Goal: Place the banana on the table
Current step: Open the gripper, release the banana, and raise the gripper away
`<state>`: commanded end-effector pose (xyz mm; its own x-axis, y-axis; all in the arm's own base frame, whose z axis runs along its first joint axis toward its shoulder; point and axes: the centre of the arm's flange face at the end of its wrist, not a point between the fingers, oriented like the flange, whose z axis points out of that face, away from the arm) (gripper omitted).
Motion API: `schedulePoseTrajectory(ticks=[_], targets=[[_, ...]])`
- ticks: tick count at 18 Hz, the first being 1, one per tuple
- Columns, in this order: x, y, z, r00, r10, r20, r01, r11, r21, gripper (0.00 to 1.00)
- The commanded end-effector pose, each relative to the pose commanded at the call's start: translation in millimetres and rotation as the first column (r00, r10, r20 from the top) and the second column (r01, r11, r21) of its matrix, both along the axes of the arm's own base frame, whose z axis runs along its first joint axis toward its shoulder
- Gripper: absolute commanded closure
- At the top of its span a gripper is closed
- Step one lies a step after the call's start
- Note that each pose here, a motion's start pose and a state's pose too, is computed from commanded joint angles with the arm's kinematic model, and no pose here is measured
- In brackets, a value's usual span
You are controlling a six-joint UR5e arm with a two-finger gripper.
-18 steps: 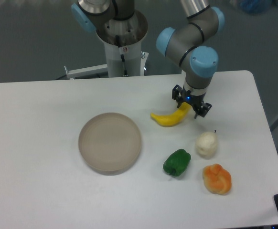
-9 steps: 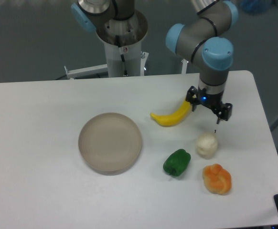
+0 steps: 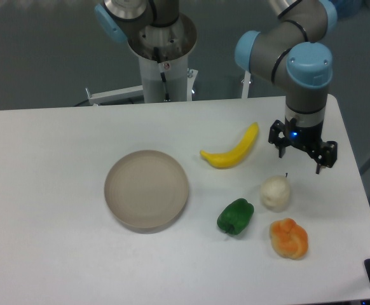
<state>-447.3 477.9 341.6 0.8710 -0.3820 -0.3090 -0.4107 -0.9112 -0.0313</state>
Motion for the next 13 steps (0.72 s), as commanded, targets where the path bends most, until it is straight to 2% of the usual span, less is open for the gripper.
schedulePoseTrajectory(ticks=[3,13], targets=[[-1.3,10.1,1.7,1.000,-0.009,-0.009,0.009,1.000,0.001,0.00],[-5.6,13.5,1.0,1.000,-0.021,-0.015,0.021,1.000,0.003,0.00]])
